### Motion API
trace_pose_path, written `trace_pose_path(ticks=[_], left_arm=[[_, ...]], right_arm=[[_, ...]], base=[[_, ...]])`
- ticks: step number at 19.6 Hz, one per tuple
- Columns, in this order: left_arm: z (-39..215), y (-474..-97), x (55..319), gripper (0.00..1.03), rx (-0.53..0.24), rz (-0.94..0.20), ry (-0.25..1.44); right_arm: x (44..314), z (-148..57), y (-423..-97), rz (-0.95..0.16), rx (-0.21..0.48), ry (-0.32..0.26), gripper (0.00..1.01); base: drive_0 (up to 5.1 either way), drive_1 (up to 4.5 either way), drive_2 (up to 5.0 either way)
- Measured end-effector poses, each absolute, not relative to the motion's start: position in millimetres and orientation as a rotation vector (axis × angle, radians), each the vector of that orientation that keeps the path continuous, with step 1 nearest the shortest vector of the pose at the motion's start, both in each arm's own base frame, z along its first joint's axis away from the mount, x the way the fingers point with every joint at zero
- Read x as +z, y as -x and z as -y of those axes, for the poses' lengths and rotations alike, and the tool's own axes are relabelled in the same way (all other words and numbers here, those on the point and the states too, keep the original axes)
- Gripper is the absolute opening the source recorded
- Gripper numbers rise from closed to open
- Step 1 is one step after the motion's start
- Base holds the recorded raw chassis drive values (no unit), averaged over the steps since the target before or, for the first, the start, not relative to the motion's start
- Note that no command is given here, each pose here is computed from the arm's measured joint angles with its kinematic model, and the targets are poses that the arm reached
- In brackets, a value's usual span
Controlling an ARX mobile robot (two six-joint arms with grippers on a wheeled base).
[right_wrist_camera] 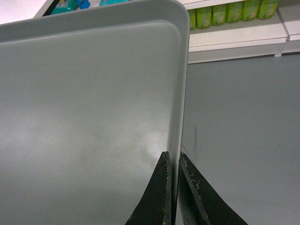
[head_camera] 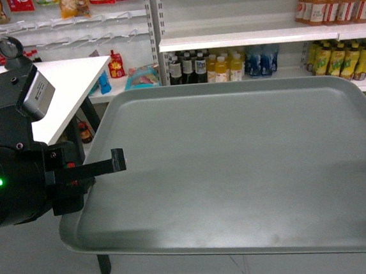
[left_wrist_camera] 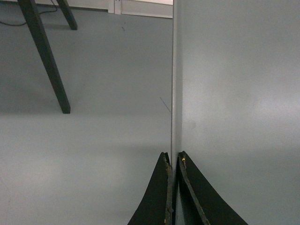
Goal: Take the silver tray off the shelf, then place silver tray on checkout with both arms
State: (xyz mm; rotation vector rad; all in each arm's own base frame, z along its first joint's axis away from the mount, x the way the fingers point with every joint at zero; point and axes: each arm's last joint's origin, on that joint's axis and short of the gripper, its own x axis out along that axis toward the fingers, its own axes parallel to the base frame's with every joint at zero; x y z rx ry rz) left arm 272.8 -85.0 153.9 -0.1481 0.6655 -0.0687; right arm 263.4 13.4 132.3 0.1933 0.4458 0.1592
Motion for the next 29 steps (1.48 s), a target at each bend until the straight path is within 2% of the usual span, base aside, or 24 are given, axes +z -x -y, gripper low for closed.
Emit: trace_pose_path(ticks=[29], left_arm=[[84.8,-273.0,153.4,0.03,-0.068,-0.667,0.148]], right_arm=[[131.9,-13.4,-263.4,-0.448,0.159,-0.193,0.03]], base=[[-5.0,2.46,2.5]])
